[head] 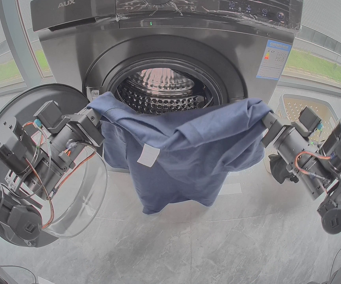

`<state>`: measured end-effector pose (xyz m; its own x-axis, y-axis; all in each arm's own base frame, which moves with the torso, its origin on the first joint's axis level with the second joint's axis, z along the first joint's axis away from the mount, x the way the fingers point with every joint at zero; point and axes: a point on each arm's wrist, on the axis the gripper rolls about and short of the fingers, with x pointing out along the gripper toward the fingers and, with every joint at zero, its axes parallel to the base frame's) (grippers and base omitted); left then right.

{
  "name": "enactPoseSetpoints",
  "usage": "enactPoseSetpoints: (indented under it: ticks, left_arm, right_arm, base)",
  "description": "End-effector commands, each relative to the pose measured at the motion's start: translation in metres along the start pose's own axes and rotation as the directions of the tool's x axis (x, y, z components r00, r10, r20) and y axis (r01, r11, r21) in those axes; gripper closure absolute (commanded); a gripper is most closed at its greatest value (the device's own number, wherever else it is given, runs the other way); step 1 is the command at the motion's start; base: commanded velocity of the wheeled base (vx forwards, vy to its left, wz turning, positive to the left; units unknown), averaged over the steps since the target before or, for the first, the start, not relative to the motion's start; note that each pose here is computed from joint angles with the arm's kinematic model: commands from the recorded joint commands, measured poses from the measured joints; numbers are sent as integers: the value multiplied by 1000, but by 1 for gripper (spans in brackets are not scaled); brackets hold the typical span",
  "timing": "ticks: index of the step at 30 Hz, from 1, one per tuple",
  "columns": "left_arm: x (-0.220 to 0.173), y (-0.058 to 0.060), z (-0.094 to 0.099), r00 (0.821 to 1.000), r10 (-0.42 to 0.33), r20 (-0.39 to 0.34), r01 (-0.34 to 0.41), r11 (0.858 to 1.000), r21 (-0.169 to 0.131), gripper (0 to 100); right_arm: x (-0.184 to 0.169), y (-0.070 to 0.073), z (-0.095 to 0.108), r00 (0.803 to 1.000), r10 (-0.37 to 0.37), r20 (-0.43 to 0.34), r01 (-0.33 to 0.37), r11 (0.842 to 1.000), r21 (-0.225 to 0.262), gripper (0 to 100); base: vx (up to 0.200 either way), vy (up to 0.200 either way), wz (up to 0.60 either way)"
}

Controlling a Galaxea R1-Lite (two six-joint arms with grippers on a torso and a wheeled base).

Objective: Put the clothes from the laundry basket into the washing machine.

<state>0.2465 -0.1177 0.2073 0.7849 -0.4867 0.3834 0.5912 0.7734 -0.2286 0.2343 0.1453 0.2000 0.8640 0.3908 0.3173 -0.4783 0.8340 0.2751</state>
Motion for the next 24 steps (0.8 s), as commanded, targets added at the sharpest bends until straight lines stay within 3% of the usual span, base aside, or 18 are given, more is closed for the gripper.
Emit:
enactPoseSetpoints:
  ticks: [1, 8, 10, 11, 14, 16, 20, 24]
  left_arm:
    - [10, -12, -18, 998, -46, -40, 46, 999, -9, 100]
    - [16, -22, -23, 996, -85, -40, 84, 996, -22, 100]
    - [18, -25, -22, 995, -94, -31, 93, 995, -23, 100]
    - [19, -26, -20, 995, -97, -26, 96, 995, -23, 100]
    - [20, -28, -18, 994, -106, -15, 105, 994, -20, 100]
    - [20, -30, -15, 994, -110, -4, 110, 994, -18, 100]
    - [21, -32, -9, 993, -112, 19, 113, 993, -16, 100]
    - [20, -33, -8, 993, -117, 20, 117, 993, -17, 100]
  right_arm:
    - [-19, 19, -46, 977, 96, -188, -98, 995, -1, 100]
    - [-16, 32, -98, 935, 141, -326, -148, 989, 2, 100]
    - [-20, 39, -113, 913, 164, -373, -174, 985, 7, 100]
    - [-22, 43, -117, 907, 175, -384, -187, 982, 6, 0]
    - [-29, 53, -125, 888, 202, -414, -213, 977, 20, 0]
    - [-50, 51, -142, 838, 185, -513, -215, 977, 2, 0]
    - [-72, 38, -160, 773, 123, -622, -185, 982, -35, 0]
    - [-77, 37, -162, 760, 125, -638, -184, 983, -27, 0]
  base:
    - [0, 0, 0]
    - [0, 0, 0]
    - [0, 0, 0]
    - [0, 0, 0]
    - [0, 0, 0]
    - [0, 0, 0]
    - [0, 0, 0]
    - [0, 0, 0]
